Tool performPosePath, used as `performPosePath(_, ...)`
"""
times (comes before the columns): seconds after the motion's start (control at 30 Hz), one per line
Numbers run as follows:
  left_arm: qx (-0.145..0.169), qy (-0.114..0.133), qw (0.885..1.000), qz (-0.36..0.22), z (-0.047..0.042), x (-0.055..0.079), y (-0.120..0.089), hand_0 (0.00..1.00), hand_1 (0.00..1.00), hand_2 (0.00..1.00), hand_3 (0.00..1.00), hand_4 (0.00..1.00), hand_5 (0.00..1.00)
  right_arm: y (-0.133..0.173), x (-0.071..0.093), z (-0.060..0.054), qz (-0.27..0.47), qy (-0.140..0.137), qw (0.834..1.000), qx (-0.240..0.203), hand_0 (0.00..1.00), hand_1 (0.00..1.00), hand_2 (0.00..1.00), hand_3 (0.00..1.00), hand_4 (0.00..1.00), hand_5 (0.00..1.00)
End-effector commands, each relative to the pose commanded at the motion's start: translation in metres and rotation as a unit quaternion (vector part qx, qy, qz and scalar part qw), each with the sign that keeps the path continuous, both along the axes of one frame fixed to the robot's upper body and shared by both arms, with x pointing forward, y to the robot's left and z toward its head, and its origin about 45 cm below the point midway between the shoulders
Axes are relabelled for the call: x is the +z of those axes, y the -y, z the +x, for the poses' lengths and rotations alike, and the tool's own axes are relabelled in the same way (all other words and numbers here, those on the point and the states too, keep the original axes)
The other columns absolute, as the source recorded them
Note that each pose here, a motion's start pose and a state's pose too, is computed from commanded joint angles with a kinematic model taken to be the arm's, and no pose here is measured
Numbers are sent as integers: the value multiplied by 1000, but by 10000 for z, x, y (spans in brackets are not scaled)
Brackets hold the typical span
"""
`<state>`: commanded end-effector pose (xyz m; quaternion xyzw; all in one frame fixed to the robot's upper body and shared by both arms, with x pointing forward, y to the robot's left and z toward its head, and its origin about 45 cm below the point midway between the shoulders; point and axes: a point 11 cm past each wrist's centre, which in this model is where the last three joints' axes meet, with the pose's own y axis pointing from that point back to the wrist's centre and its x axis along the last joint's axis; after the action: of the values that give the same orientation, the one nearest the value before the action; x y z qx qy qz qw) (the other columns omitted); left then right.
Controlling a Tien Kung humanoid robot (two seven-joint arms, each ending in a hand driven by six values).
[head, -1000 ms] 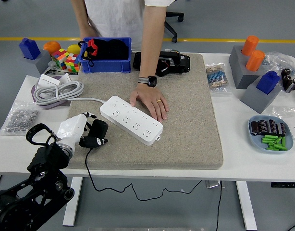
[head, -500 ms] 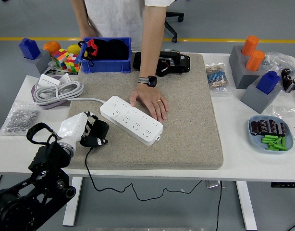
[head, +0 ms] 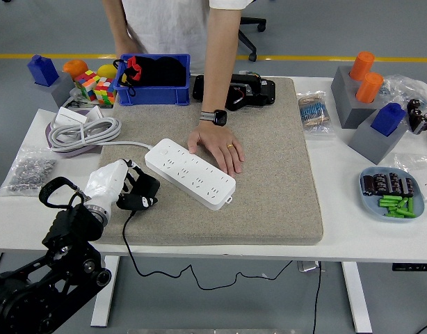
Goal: Press the white button,pick up the black plug,place it near the board,insert it into the board
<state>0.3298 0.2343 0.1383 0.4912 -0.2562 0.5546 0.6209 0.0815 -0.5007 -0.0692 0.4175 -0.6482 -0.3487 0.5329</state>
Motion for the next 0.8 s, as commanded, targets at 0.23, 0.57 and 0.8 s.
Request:
performPosePath(0.23, -2, -5, 1000, 2, -17, -28, 12, 225, 403, 404, 559, 802, 2, 4, -1, -15, -1, -1, 1000, 1, 632, 629, 608, 596, 682, 410)
performPosePath(0.57, -10, 4, 1000, 10, -10, 7, 29, 296, 382, 374, 567, 705, 2, 1, -6, -30, -2, -1, 1000, 0, 629, 627, 607, 596, 683, 403)
performPosePath(0.8, -17, 31, 999, -1, 27, 124, 33, 287, 373, 365, 567, 682, 2, -3, -5, -16, -2, 3, 1000, -2, 629, 626, 608, 595, 682, 401)
